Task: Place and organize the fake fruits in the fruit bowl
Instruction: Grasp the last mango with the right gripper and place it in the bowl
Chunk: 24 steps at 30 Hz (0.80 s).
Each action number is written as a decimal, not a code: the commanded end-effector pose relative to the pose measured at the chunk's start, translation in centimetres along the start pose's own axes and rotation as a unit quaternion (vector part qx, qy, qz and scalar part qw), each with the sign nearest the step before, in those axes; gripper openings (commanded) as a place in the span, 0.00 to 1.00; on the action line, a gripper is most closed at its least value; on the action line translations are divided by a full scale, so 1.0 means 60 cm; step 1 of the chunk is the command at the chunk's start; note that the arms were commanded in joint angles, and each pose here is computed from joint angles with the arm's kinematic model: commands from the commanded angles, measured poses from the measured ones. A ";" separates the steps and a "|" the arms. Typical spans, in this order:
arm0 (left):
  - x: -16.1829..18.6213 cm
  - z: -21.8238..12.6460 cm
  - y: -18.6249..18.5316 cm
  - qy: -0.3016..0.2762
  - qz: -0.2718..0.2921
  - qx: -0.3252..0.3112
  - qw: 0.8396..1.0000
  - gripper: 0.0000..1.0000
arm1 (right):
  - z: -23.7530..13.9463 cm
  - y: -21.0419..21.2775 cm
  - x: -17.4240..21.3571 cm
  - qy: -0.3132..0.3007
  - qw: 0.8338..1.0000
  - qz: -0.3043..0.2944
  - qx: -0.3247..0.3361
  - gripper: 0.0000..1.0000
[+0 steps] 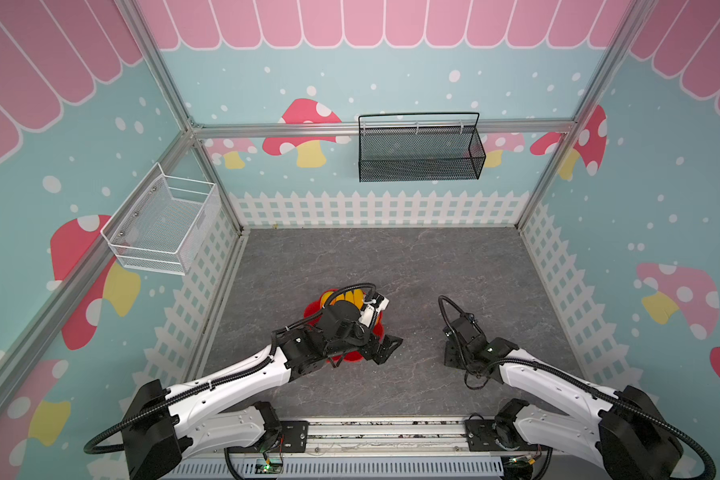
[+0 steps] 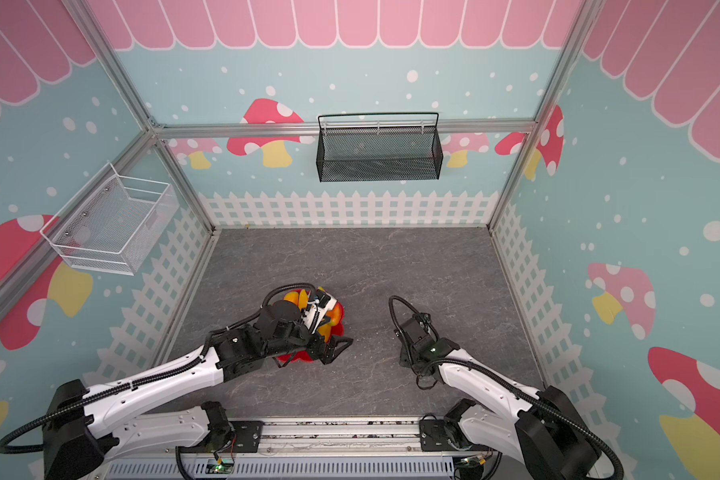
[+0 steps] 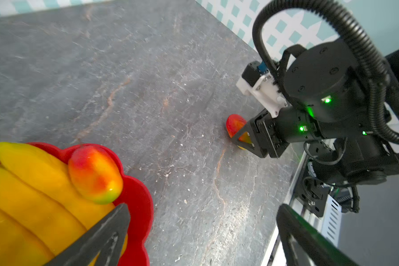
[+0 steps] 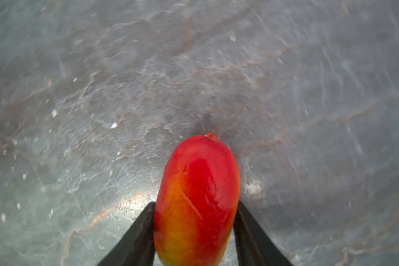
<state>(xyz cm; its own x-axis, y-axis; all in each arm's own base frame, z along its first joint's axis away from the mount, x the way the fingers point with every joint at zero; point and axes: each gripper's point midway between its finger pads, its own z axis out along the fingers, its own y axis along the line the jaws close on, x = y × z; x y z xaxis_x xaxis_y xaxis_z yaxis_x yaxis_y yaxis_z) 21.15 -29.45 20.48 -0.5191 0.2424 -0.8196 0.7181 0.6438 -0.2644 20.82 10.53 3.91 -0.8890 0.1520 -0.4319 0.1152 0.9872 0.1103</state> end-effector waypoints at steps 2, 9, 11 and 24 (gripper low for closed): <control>-0.001 -0.027 0.061 -0.007 -0.020 -0.084 0.996 1.00 | -0.061 0.091 -0.093 -0.088 0.988 -0.078 -0.105 0.50; 0.024 -0.054 0.131 0.005 -0.106 -0.135 0.985 1.00 | -0.150 0.274 -0.126 -0.124 0.922 -0.203 -0.306 0.49; 0.027 -0.062 0.139 -0.002 -0.118 -0.140 0.983 1.00 | -0.154 0.320 -0.108 -0.118 0.909 -0.247 -0.315 0.49; 0.038 -0.116 0.183 -0.034 -0.148 -0.202 0.967 1.00 | -0.107 0.430 -0.056 -0.069 0.893 -0.306 -0.321 0.51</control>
<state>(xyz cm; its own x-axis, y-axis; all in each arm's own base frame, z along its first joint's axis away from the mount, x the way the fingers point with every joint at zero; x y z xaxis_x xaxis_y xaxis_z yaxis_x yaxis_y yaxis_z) 24.78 -18.08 19.78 -0.6254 -0.0192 -0.7801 0.3402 0.8929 -0.2947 23.27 34.15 13.01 -0.6584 -0.3595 -0.6612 -0.6726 0.6753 0.3026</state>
